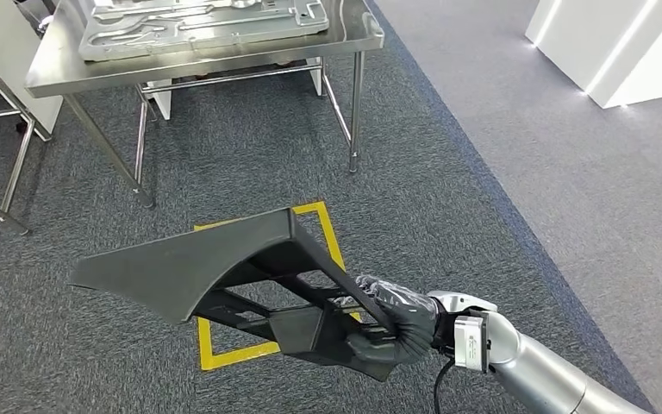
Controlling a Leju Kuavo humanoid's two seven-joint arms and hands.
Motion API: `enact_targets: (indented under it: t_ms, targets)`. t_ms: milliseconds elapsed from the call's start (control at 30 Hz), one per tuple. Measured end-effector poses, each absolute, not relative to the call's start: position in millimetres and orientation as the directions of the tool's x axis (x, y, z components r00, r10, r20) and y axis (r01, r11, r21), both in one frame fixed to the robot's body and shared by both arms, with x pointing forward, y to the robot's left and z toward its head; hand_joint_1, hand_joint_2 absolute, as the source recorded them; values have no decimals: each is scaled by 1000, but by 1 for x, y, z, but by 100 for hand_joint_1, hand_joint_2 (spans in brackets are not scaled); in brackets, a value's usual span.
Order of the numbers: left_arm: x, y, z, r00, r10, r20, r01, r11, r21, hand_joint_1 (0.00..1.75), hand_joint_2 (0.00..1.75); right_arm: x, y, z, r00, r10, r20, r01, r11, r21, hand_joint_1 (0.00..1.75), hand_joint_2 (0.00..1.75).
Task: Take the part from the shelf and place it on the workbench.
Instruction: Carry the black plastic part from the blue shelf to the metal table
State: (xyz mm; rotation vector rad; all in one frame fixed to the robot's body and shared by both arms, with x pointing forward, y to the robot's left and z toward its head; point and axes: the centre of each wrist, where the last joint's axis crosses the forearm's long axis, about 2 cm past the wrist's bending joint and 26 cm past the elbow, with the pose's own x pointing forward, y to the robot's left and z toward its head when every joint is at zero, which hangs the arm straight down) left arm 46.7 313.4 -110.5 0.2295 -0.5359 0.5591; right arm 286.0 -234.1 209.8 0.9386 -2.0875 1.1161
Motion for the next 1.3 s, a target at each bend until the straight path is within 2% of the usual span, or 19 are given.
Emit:
enact_targets:
  t_ms: [1300]
  targets:
    - [54,324,-109,720,396,570,-492,871,16,0,175,280,-248,214,-587,-375,718,-790,461,-405,175,175]
